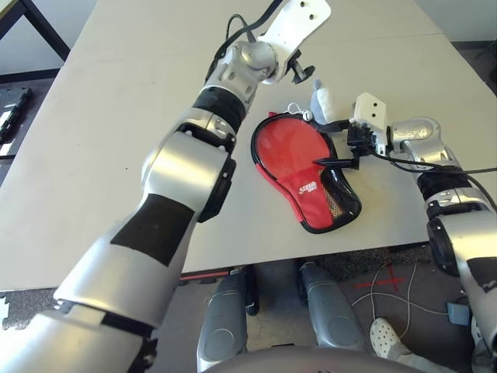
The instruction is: Store the ping-pong paddle in its case and zip it.
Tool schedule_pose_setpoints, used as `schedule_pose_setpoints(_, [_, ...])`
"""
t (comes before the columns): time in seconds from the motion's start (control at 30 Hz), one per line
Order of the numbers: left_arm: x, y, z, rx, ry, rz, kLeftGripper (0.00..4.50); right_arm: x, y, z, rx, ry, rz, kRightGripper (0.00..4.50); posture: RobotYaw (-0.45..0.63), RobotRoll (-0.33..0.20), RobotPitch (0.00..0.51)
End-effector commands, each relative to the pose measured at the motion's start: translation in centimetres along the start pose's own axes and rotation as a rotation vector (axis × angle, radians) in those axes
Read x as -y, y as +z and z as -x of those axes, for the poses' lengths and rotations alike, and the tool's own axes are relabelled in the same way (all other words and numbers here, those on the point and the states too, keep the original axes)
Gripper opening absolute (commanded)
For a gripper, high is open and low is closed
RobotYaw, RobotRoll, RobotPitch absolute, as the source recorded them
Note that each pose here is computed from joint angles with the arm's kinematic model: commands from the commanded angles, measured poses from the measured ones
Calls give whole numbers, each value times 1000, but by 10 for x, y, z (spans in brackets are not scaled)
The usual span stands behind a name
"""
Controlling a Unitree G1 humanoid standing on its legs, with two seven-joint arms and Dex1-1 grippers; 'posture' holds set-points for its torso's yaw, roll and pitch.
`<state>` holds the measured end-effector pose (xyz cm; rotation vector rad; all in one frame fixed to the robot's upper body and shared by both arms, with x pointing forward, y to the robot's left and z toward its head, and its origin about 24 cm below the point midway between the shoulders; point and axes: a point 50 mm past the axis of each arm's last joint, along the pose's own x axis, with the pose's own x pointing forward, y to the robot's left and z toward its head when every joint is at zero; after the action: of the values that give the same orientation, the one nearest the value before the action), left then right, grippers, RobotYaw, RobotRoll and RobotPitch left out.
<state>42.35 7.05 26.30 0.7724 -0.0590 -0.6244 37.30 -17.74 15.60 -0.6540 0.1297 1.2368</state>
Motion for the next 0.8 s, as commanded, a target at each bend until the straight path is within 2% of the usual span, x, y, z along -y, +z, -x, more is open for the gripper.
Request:
schedule_pose_setpoints(0.03, [2, -17, 4, -20, -34, -15, 4469, -21, -30, -10, -123, 87, -77, 4500, -119, 0, 252])
schedule_pose_setpoints(0.2, [4, -42, 12, -34, -76, 23, 4469, -21, -30, -11, -127, 91, -73, 4500, -115, 0, 253])
schedule_pose_setpoints(0.53, [25, -75, 49, 104, -453, 55, 4469, -21, -30, -11, -130, 99, -71, 4500, -101, 0, 259])
schedule_pose_setpoints(0.8, [43, -98, 70, 45, -559, 88, 4469, -20, -29, -11, -134, 103, -67, 4500, -96, 0, 260])
